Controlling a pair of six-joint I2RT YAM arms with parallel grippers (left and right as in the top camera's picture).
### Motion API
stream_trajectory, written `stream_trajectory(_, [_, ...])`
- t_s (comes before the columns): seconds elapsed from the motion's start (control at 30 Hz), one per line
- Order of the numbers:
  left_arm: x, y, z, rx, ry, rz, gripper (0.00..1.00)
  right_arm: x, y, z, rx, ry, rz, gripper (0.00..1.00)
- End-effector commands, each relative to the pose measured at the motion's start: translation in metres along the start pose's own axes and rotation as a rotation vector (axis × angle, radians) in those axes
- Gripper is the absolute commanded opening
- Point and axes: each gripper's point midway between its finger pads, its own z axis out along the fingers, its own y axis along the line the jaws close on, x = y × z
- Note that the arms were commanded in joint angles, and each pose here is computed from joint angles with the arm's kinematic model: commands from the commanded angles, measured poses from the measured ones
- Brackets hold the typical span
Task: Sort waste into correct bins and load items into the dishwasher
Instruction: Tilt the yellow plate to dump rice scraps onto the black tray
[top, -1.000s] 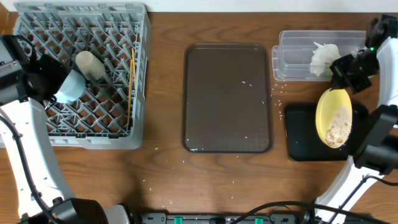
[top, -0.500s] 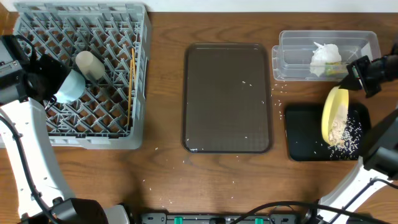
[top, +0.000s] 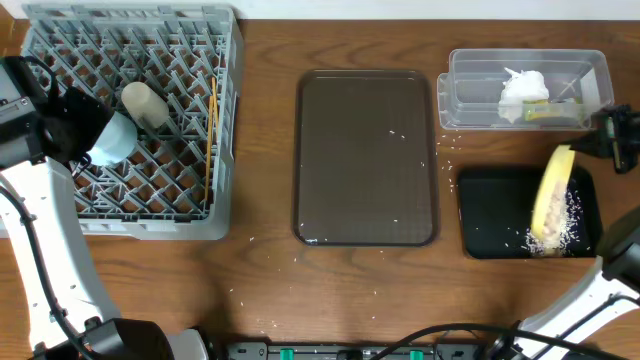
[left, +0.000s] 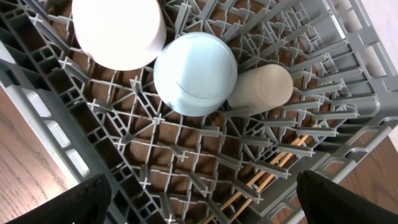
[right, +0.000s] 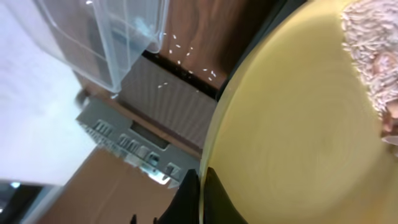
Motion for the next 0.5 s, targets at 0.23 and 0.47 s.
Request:
stream_trajectory(0.23, [-0.003,0.0,-0.001,-0.003,-0.007,-0.007,0.96,0.012,0.031,-0.024,-0.223,0.022,-0.17,0.01])
stream_trajectory(0.47, [-0.003,0.0,-0.001,-0.003,-0.007,-0.007,0.97,0.009,0.034,-0.023,-0.235,0.023,-0.13,0.01])
